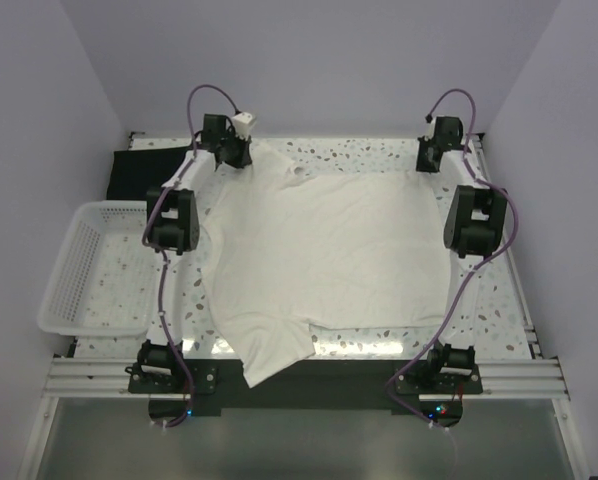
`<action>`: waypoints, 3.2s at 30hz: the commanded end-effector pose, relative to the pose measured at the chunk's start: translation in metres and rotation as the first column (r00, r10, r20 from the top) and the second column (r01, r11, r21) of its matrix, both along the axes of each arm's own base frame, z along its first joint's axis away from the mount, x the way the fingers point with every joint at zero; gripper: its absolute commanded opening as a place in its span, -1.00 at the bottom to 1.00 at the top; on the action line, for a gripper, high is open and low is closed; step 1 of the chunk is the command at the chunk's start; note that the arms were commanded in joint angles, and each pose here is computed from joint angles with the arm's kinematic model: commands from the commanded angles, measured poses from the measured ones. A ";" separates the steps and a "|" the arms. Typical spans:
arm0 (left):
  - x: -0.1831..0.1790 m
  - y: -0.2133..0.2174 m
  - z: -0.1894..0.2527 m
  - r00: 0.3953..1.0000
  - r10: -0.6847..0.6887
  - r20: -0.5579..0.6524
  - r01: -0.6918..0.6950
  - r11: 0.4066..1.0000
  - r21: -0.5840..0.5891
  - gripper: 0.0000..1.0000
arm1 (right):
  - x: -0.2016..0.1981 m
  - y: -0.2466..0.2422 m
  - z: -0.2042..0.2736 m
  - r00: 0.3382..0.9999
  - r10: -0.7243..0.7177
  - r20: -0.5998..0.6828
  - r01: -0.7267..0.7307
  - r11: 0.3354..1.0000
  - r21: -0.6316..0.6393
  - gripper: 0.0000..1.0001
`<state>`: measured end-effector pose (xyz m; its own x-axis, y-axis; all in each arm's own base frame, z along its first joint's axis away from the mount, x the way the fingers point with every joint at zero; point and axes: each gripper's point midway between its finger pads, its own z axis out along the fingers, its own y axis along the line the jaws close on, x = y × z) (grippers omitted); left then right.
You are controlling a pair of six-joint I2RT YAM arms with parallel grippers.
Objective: Fold and stack the t-shirts
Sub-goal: Flatten the tshirt out, then fold the tshirt
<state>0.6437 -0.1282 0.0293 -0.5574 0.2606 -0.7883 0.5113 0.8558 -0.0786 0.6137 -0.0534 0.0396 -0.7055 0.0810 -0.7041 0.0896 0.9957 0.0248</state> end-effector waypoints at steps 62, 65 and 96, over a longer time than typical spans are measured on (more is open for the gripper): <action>-0.223 0.057 0.055 0.985 -0.161 0.059 0.159 0.986 0.040 -1.00 | -0.167 -0.024 0.048 0.955 0.297 0.002 -0.296 0.952 0.076 -1.00; -0.230 0.058 0.039 0.985 -0.170 0.018 0.169 0.984 0.056 -1.00 | -0.174 -0.024 0.037 0.951 0.306 -0.032 -0.303 0.950 0.073 -1.00; -0.262 0.045 0.069 0.928 -0.372 -0.034 0.373 0.919 0.125 -0.26 | -0.199 -0.016 0.079 0.872 0.481 -0.088 -0.482 0.876 0.006 -0.01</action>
